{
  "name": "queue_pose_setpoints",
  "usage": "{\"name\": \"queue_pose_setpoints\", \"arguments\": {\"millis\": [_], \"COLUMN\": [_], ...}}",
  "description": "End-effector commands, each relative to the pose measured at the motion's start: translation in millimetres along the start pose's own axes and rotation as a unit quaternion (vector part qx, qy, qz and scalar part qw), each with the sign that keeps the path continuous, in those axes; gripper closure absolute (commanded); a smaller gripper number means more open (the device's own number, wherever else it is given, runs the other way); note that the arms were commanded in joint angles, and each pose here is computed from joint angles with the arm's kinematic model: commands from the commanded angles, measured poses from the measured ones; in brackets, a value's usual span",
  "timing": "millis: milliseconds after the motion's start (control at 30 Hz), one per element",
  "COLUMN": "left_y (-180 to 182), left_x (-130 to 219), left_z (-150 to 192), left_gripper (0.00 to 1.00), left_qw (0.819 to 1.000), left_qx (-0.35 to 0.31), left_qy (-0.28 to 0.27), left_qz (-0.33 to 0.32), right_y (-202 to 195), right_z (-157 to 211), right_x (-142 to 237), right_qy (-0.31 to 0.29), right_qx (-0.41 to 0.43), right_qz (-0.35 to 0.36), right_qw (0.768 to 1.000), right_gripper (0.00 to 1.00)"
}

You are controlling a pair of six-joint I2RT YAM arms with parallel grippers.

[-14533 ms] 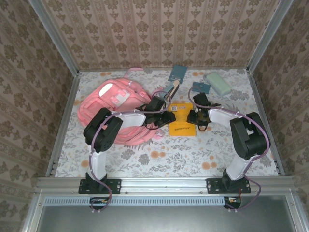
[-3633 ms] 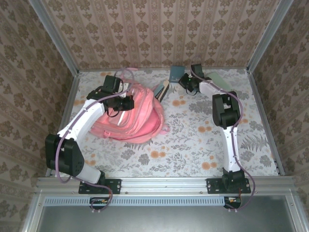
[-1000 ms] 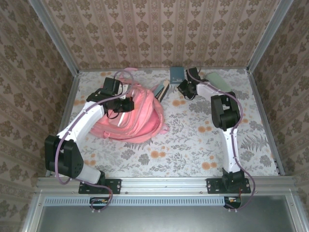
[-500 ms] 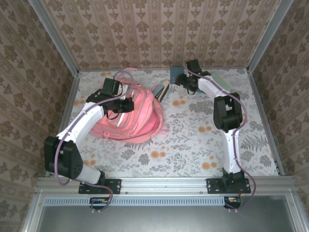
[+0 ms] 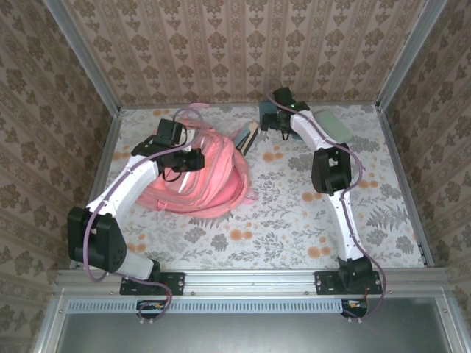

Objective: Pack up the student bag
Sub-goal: Close the student bag at the middle-left of the table.

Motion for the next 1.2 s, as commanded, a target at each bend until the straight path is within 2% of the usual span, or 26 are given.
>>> {"name": "queue_pose_setpoints", "arguments": {"millis": [0, 500, 800, 933, 1000, 1167], "left_y": [7.3, 8.2, 8.7, 9.5, 9.7, 9.9], "left_x": [5.5, 0.4, -2.4, -3.5, -4.2, -5.6], "left_z": [-6.5, -6.6, -7.5, -7.2, -7.2, -7.6], "left_gripper": [0.91, 0.91, 0.91, 0.92, 0.91, 0.91], "left_qw": [1.0, 1.0, 1.0, 1.0, 1.0, 1.0], "left_qx": [0.009, 0.014, 0.017, 0.017, 0.018, 0.018], "left_qy": [-0.005, 0.001, 0.002, 0.003, 0.003, 0.003], "left_qz": [-0.014, -0.009, -0.006, -0.007, -0.006, -0.005], "right_y": [5.2, 15.0, 17.7, 16.9, 17.8, 20.3], "right_z": [5.2, 5.9, 1.9, 3.3, 4.7, 10.9], "right_x": [-1.0, -18.9, -22.1, -23.7, -24.8, -25.5], "right_qy": [0.002, -0.015, -0.008, 0.003, 0.012, 0.032], "right_qx": [0.033, 0.059, 0.049, 0.047, 0.05, 0.057], "right_qz": [0.021, 0.035, -0.003, -0.016, -0.03, -0.047], "right_qw": [0.999, 0.998, 0.999, 0.999, 0.998, 0.997], "right_gripper": [0.01, 0.0, 0.01, 0.16, 0.28, 0.33]}}
Point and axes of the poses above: each hand's point on the last joint's axis, 136 mm out from that joint toward the fingers, its own x axis back along the fingers, its own y axis along the line the jaws close on, z = x × y, the point moved 7 cm from there along x, back along the fingers, and after that the axes turned 11 degrees about -x, right-handed, at the moved point
